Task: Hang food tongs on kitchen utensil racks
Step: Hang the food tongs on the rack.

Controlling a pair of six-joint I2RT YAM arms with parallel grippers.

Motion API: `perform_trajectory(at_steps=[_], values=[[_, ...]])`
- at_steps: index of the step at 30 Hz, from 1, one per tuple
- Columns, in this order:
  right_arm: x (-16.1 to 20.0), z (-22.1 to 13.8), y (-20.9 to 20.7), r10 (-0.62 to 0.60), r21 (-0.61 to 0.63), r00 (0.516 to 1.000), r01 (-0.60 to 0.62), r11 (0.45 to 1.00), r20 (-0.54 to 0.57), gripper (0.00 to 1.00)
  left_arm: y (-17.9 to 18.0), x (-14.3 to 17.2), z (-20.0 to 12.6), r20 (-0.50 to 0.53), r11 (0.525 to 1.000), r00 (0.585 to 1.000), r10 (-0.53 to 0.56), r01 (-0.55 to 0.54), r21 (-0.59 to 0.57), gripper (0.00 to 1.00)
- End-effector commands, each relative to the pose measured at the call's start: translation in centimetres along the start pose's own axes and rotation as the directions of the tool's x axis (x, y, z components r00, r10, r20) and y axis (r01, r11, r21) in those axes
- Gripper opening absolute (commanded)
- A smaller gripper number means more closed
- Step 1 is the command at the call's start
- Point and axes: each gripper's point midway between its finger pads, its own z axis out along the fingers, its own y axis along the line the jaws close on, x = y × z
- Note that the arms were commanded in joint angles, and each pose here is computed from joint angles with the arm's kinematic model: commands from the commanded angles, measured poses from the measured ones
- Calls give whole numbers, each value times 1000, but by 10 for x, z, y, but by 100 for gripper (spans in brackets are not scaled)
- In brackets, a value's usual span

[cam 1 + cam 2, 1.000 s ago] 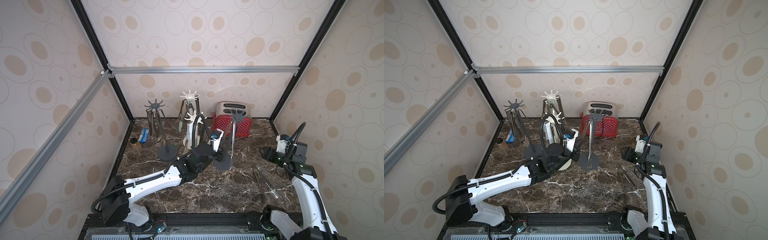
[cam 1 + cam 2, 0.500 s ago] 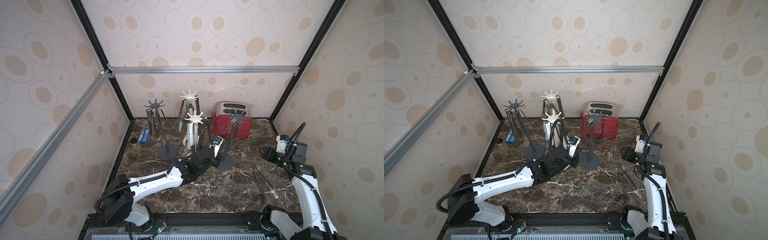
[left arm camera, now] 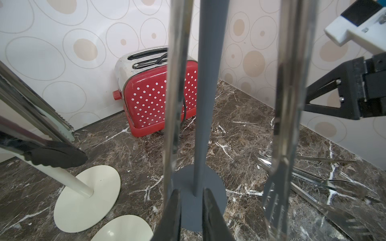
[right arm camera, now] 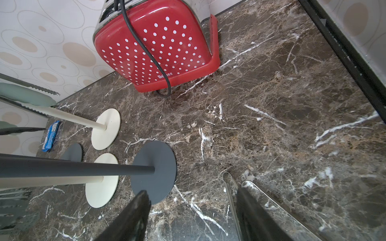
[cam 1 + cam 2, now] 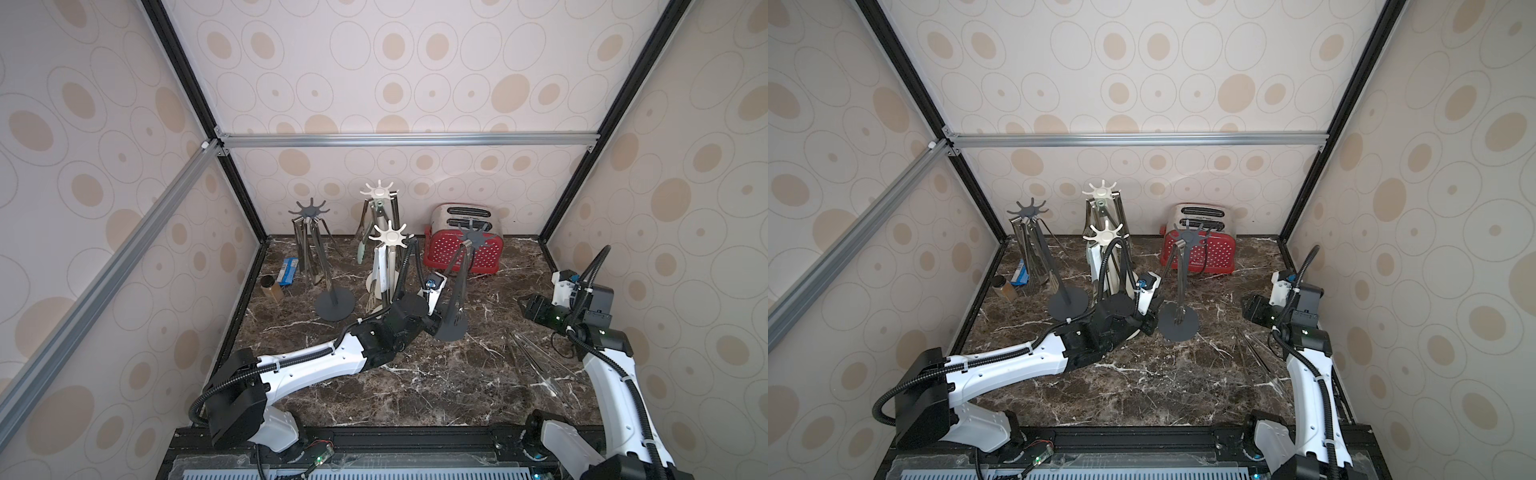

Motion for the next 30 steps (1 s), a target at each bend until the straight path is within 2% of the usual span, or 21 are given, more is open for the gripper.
perform_trajectory(at_steps=[1,7,14,23,30], values=[[0,-1,1,-20,-12,1000,20,1000,7,69,4,-14,-3,32,1000,999,-24,24,-8,20],[3,-1,-7,-9,32,1000,9,999,-6,69,0,-24,-10,44,999,999,-31,31,16,24],[13,0,-31,31,169,997,-20,986,-64,69,-4,-43,-32,58,998,998,-36,33,61,30],[41,-5,-77,137,427,968,-36,904,-209,67,-2,-58,-75,57,988,995,-85,76,132,36],[67,-7,-92,187,495,909,25,868,-373,62,-5,-39,-92,16,973,991,-133,128,190,36]])
